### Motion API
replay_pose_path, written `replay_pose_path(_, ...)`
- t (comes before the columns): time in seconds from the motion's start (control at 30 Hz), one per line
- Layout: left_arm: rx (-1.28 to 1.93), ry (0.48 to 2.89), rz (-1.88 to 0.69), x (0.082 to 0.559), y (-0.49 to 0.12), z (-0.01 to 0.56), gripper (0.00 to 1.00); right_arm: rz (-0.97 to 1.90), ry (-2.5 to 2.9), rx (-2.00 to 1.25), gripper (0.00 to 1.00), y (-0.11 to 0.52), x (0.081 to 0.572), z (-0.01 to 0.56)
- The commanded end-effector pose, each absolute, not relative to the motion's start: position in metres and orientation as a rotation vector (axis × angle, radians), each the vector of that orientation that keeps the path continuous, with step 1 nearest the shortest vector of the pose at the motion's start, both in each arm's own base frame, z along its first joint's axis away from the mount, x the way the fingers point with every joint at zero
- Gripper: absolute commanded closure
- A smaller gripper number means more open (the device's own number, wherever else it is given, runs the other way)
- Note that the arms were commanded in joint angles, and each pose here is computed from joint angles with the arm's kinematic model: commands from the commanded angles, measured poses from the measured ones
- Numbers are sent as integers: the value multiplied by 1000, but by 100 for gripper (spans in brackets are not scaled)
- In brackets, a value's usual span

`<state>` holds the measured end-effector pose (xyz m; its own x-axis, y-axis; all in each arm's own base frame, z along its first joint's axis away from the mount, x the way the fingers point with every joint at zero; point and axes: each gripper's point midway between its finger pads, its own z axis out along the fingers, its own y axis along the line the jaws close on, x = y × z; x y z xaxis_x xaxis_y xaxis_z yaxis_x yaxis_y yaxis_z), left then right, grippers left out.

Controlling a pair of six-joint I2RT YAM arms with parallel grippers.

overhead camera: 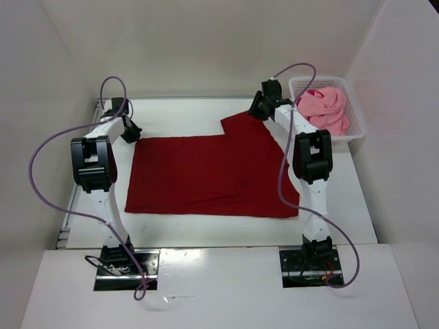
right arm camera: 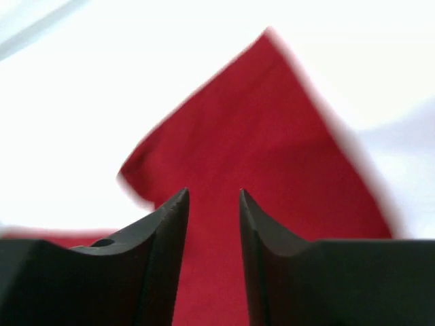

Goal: Fold and stack the t-shirts
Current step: Grap the side of the flattened tshirt furthest away from the robot with both arms

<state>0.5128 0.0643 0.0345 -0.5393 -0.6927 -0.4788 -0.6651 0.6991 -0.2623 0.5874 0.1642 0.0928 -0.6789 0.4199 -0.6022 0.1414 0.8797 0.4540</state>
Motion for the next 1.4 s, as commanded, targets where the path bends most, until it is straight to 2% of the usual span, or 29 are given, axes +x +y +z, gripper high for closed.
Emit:
replay_pose_path(0.0,-1014,2281,-90,513,62,68,100,258,2222,421,54,126,628,103)
replay_pose_path(0.07,-1005,2290,-92,510,57,67,100,187,2257,403,54,119,632,89)
replay_pose_path(0.23,-1001,2292,-104,509,55,69,100,102,2267,375,45,115,663,60)
replay_pose_path(0.57,-989,2302,-118,514,49,66,100,250,2278,352,42,133,673,29)
replay_pose_path(0.77,-992,2310,-115,515,49,60,100,383,2275,357,53,152,676,24)
replay_pose_path(0.9,-992,2310,-115,515,49,60,100,427,2268,383,66,157,677,24)
replay_pose_path(1.0,-992,2310,-115,515,49,60,100,443,2258,396,85,154,679,29)
replay_pose_path(1.1,-992,2310,-115,515,49,60,100,451,2249,430,99,148,680,37)
replay_pose_path(1.37,-963,2275,-138,515,48,84,100,498,2201,409,100,133,664,138)
